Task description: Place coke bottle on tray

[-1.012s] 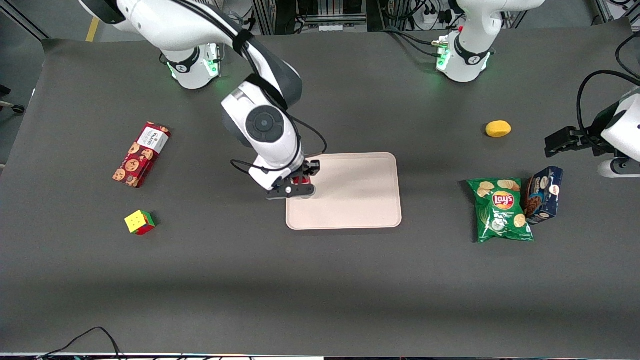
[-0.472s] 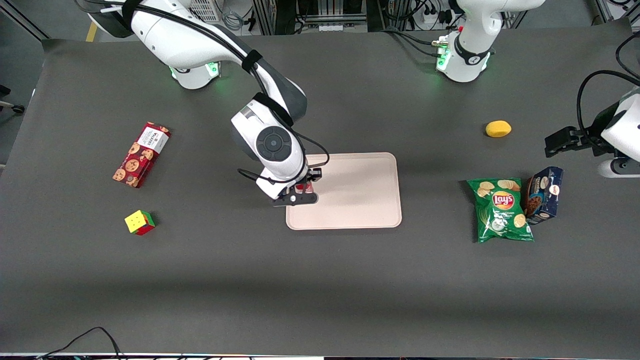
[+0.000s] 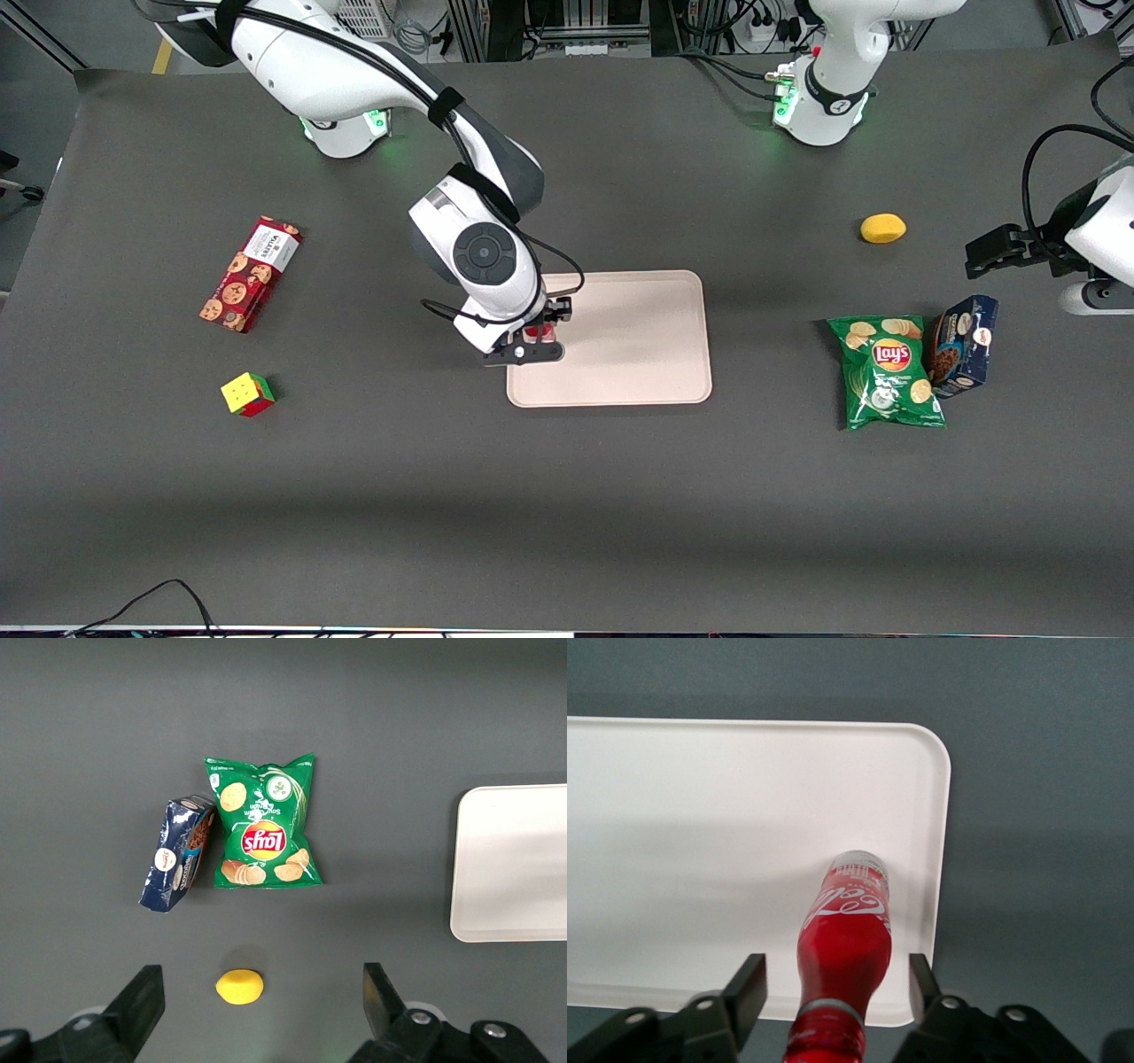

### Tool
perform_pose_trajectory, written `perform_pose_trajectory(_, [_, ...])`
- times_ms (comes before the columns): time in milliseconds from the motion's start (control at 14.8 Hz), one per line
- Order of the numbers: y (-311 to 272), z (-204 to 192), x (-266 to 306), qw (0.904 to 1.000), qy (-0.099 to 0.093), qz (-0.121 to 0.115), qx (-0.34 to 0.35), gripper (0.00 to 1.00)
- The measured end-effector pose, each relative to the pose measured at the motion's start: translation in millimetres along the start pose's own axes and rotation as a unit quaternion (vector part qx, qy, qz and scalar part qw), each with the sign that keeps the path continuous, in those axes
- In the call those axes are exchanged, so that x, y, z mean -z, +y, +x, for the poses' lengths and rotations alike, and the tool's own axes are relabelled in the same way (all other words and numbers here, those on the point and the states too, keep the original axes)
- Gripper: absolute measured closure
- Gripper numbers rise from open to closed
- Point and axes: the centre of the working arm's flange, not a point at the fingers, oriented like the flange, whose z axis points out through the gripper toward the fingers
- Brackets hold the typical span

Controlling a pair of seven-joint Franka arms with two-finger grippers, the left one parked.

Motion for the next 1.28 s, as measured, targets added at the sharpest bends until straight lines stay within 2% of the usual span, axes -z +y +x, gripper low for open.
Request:
perform_pose_trajectory(202, [0,1,2,1.0000,0.002,0.001,0.000,0.00])
perform_pose_trajectory(607, [-1,1,4,1.0000,0.003,0.002,-0.001,0.00])
perform_pose_trajectory(742, [-1,4,21,0.9998,0.015,0.010,-0.002,0.00])
perform_pose_trajectory(1012, [15,-15,136,0.9986,0.051,0.010,-0.006,0.00])
perform_pose_trajectory(1147, [41,-34,201,0.9977,0.066,-0.001,0.010,0.00])
perform_pose_trajectory(1282, [83,-49,250,0.9974,0.062,-0.024,0.027,0.00])
